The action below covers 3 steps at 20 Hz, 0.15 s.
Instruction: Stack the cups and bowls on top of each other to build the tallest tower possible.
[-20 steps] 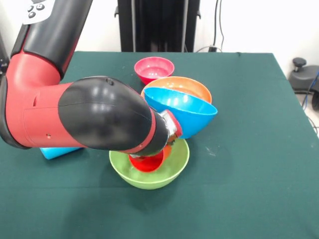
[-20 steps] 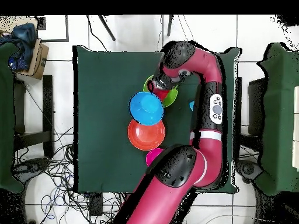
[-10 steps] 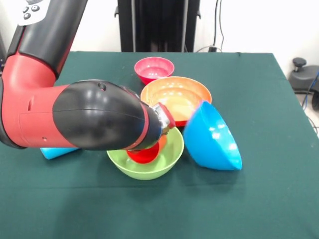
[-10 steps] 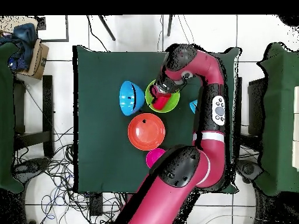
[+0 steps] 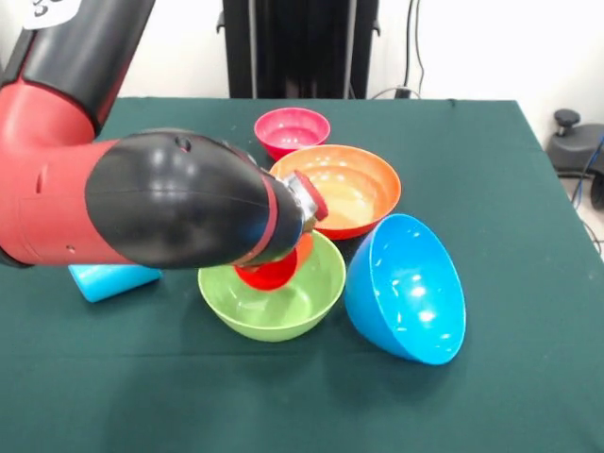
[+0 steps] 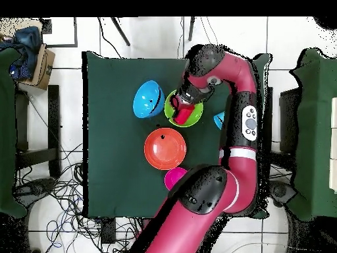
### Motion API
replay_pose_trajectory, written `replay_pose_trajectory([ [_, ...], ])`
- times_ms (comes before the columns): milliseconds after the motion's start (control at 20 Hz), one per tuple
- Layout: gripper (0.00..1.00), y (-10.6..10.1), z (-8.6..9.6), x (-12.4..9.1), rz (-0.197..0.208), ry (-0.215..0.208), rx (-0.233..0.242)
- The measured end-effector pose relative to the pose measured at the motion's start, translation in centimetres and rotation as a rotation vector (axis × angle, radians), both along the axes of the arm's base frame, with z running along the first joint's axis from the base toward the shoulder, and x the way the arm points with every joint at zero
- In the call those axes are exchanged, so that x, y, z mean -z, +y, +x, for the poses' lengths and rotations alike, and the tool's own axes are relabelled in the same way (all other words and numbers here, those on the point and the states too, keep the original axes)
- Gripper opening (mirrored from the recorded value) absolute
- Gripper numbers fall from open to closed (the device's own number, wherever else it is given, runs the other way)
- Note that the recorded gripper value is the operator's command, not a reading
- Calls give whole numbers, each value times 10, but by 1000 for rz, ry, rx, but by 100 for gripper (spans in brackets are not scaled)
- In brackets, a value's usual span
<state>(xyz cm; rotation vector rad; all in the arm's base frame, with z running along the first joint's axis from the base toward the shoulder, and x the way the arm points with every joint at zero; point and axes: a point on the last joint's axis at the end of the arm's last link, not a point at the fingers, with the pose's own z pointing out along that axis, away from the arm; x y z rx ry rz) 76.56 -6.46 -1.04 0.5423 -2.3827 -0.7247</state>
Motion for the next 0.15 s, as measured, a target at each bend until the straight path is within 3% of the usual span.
replay_pose_trajectory([
  [150, 0, -6, 13, -22, -26, -57, 6],
])
